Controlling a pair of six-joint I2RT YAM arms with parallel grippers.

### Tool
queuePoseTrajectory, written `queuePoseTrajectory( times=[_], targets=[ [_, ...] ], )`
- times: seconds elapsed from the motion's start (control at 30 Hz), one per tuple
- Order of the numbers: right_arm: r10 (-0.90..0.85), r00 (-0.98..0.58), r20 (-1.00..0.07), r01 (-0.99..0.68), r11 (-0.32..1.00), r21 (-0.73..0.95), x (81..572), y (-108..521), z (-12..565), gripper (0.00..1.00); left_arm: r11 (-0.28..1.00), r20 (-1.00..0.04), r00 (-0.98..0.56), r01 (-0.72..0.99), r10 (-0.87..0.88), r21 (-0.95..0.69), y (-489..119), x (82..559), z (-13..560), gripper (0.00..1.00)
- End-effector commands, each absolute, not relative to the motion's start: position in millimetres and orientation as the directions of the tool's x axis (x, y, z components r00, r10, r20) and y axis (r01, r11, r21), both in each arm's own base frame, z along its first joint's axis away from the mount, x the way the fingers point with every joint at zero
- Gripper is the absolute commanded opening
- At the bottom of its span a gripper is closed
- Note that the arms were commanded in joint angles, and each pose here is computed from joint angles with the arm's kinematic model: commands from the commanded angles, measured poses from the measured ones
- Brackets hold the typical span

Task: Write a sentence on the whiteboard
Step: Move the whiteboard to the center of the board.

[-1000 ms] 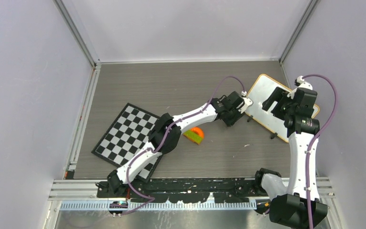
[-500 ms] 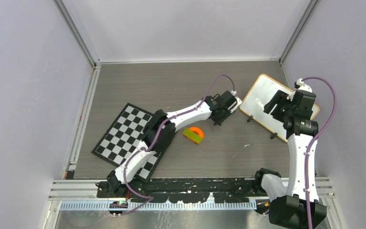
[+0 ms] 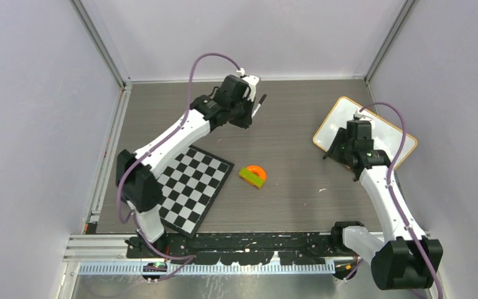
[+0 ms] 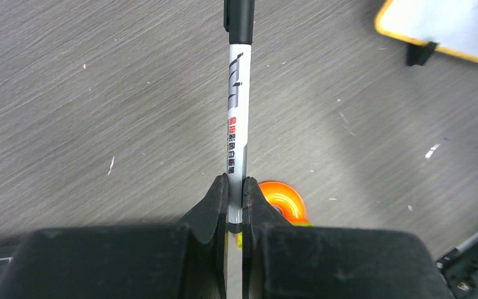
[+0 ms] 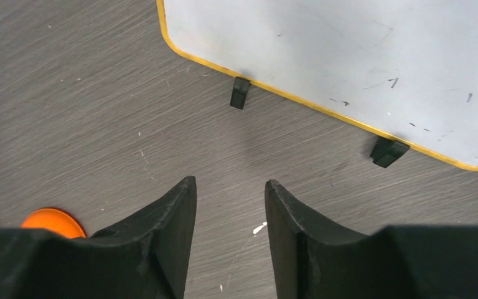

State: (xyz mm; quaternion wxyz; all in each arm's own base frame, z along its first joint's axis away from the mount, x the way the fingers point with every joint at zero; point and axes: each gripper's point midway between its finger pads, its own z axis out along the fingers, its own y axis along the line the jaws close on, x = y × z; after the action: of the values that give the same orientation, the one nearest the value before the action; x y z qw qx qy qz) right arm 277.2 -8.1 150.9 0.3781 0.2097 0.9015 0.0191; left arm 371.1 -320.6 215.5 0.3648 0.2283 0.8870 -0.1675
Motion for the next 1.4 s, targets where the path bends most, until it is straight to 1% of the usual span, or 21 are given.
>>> queuePoseTrajectory(
  times=[0.0,0.07,0.3,0.47,0.7,0.83,1.1,1.3,1.37],
  targets=[
    [0.409,-0.527,-0.745,0.46,0.874,0.154,303.2,-15.1,150.7,0.45,0.855,-0.746,-0.642,0.476,0.178,-0.205,-301.4,364.2,239.2,0.0],
    [0.421,-0.525,-0.739,0.491,0.86,0.14,309.3,-15.1,142.7,0.43,0.862,-0.764,-0.628,0.463,0.152,-0.209,-290.8,364.3,249.6,0.0],
    [0.439,-0.569,-0.695,0.54,0.837,0.087,323.8,-12.2,105.5,0.43,0.874,-0.799,-0.593,0.436,0.1,-0.214,-265.1,364.8,274.0,0.0],
    [0.426,-0.596,-0.681,0.543,0.838,0.049,332.9,-12.9,84.9,0.42,0.88,-0.803,-0.59,0.423,0.085,-0.218,-256.0,364.4,275.9,0.0],
    [0.389,-0.608,-0.692,0.541,0.841,-0.002,348.5,-18.4,64.3,0.42,0.874,-0.781,-0.621,0.41,0.059,-0.26,-252.4,364.7,270.1,0.0],
    [0.381,-0.631,-0.676,0.521,0.854,-0.005,357.4,-13.9,59.8,0.42,0.876,-0.781,-0.622,0.405,0.053,-0.263,-249.4,364.7,271.0,0.0],
    [0.383,-0.654,-0.653,0.539,0.841,-0.046,362.6,-17.0,53.1,0.41,0.874,-0.784,-0.619,0.401,0.039,-0.273,-244.5,361.8,276.1,0.0],
    [0.381,-0.68,-0.626,0.539,0.839,-0.076,365.9,-17.4,46.8,0.35,0.873,-0.784,-0.619,0.401,0.036,-0.277,-243.2,361.2,278.2,0.0],
    [0.38,-0.682,-0.624,0.538,0.839,-0.077,366.7,-16.9,46.4,0.35,0.873,-0.784,-0.62,0.401,0.034,-0.278,-242.8,360.9,278.3,0.0]
  ],
)
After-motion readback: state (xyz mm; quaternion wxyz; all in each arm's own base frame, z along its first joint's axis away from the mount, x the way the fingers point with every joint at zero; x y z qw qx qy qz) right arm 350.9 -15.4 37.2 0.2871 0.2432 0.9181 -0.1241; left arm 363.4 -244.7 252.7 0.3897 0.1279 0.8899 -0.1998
